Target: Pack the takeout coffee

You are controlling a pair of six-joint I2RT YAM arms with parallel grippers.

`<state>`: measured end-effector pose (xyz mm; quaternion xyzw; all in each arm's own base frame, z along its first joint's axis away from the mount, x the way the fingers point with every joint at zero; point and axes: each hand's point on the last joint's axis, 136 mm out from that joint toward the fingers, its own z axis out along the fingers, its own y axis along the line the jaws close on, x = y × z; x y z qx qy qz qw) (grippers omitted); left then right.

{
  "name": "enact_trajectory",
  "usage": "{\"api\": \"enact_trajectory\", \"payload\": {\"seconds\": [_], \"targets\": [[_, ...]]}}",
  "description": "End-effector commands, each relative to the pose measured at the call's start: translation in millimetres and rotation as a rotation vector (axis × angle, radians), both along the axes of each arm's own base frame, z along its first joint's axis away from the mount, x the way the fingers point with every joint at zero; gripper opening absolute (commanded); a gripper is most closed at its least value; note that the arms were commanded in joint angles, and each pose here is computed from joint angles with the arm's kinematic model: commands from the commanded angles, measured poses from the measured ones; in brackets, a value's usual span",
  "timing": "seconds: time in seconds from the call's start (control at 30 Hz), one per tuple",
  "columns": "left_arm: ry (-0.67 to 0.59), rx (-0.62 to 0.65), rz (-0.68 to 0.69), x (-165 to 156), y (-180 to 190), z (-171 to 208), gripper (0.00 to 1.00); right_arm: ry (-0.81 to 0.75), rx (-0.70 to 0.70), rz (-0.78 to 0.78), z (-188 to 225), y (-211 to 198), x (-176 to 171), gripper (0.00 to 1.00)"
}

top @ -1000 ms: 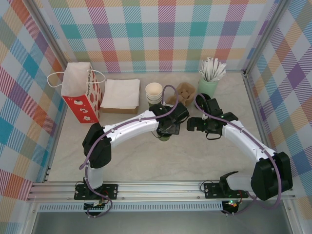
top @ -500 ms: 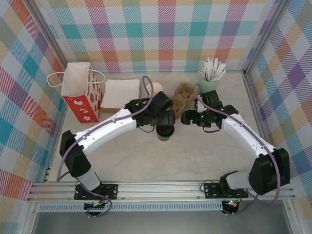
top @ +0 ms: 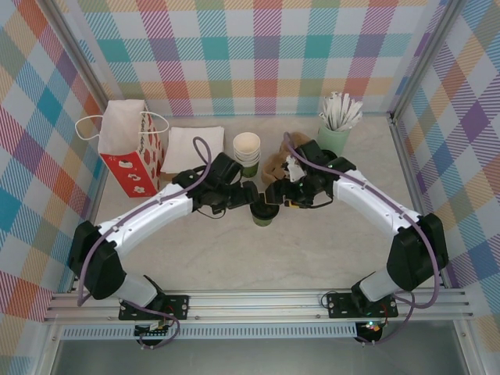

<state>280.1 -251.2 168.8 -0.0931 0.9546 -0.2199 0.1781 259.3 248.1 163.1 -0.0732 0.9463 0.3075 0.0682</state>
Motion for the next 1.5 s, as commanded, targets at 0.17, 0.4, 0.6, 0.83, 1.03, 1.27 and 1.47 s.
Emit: {"api": "enact_trajectory", "payload": {"seconds": [0.17, 0.4, 0.6, 0.83, 1.03, 1.27, 1.47], "targets": [[-0.007, -0.099, 0.06, 0, 13, 10, 0.87, 0.137, 0.028, -0.013, 5, 9, -23, 0.71], [-0.008, -0.094, 0.076, 0, 20, 10, 0.87, 0.183, 0.047, 0.016, 1, 22, -31, 0.7], [-0.013, -0.087, 0.082, 1, 22, 10, 0.88, 0.193, 0.028, 0.022, -6, 25, -32, 0.7], [-0.014, -0.081, 0.084, 2, 23, 10, 0.88, 0.183, 0.025, 0.035, -8, 31, -28, 0.71], [-0.014, -0.079, 0.085, 3, 23, 10, 0.88, 0.171, 0.04, 0.042, -5, 35, -24, 0.71], [-0.015, -0.077, 0.086, 3, 23, 11, 0.88, 0.162, 0.037, 0.043, -5, 37, -21, 0.71], [-0.015, -0.077, 0.085, 2, 23, 11, 0.88, 0.148, 0.027, 0.038, -8, 36, -18, 0.71]]}}
